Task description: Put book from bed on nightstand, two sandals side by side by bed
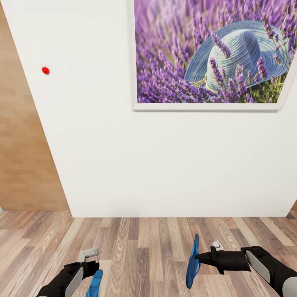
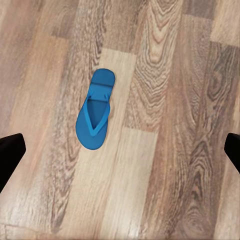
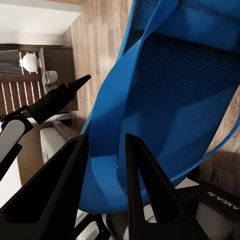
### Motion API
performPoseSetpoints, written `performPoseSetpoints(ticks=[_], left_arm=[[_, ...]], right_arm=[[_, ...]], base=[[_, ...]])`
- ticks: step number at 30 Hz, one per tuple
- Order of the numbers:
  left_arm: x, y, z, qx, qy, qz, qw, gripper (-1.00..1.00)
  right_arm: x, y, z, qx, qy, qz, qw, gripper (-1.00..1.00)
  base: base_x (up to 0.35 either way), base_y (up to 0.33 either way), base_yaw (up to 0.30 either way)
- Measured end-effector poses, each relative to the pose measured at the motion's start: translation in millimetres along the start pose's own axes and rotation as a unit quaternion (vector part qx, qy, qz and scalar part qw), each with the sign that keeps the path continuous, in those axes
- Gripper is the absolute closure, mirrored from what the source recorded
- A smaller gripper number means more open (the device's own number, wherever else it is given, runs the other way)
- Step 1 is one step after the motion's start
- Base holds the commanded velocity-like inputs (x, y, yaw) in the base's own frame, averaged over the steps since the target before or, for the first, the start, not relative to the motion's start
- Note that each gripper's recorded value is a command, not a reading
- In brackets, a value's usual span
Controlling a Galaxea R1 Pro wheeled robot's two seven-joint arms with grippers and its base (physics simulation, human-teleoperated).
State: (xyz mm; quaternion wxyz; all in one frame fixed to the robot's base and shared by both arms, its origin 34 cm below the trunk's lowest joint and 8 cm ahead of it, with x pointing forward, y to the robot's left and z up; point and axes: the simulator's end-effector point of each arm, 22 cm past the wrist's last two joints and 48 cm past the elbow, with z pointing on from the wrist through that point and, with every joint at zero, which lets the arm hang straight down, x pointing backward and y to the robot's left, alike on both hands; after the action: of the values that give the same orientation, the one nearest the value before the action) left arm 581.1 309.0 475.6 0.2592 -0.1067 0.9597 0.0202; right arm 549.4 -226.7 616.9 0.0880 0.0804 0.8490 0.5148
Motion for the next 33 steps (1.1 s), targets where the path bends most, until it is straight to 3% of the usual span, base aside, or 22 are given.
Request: performPoseSetpoints(ticks=[33], left_arm=[[44.0,3.4,53.0,0.0,-0.001,0.002,1.0,-1.0]], right_arm=[[16.0,-60.8,28.1,0.0,0.0,0.0,1.0,1.0]], base=[[0.0,0.0,0.0]])
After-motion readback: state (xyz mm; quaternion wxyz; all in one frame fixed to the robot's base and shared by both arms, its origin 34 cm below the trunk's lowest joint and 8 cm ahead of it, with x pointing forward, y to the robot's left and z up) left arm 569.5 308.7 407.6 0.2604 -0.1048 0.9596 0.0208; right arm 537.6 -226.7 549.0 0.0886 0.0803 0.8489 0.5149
